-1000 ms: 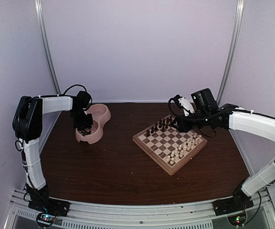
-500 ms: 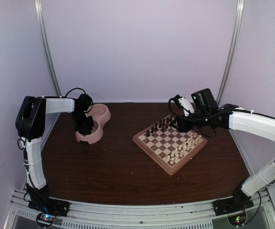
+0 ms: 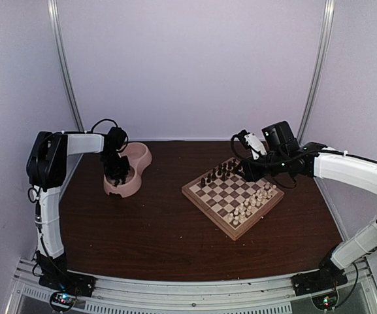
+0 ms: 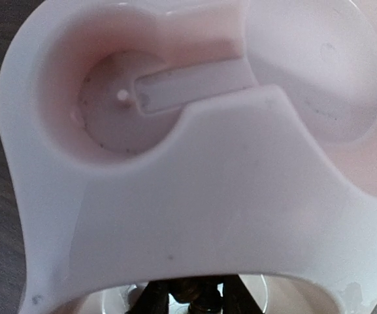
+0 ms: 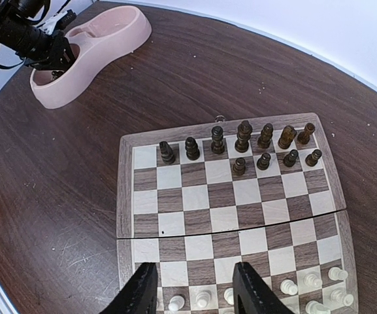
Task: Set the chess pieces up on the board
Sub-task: Pick up the pawn from the storage box, then place the pawn on the chessboard, then pick up the pawn from the chessboard.
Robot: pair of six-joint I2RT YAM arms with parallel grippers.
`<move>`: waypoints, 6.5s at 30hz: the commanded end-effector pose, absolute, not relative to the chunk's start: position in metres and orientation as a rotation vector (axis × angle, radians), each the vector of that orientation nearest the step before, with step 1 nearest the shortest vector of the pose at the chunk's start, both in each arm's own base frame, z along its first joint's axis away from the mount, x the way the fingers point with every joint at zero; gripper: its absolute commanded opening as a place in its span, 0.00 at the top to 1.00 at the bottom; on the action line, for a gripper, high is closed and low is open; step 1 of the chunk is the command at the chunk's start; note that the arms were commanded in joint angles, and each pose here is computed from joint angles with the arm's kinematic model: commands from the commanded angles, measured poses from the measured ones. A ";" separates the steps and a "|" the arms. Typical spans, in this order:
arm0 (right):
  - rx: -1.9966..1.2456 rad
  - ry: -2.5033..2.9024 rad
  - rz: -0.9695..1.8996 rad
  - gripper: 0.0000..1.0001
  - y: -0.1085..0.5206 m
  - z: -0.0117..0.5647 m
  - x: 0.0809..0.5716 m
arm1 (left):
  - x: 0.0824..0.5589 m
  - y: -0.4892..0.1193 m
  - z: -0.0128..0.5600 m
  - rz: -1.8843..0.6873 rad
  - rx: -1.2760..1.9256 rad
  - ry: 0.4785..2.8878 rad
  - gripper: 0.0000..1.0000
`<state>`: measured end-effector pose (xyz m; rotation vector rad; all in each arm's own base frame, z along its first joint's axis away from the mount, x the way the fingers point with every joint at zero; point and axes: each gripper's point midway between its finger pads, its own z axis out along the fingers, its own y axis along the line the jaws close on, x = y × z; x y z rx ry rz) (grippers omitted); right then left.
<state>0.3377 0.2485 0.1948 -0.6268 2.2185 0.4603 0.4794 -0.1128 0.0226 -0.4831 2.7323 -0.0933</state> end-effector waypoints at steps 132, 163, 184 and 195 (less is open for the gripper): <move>-0.317 2.537 1.171 0.72 0.316 0.083 0.350 | 0.315 -0.488 0.036 -0.810 1.216 2.150 0.75; -0.770 2.499 0.501 0.63 0.310 0.116 0.337 | 0.372 -0.263 0.186 -0.495 0.512 2.188 0.48; -0.872 2.576 0.241 0.66 0.313 0.078 0.343 | 0.387 -0.162 0.182 -0.185 0.193 2.258 0.48; -0.889 2.581 0.248 0.69 0.322 0.071 0.345 | 0.385 -0.161 0.178 -0.183 0.200 2.277 0.48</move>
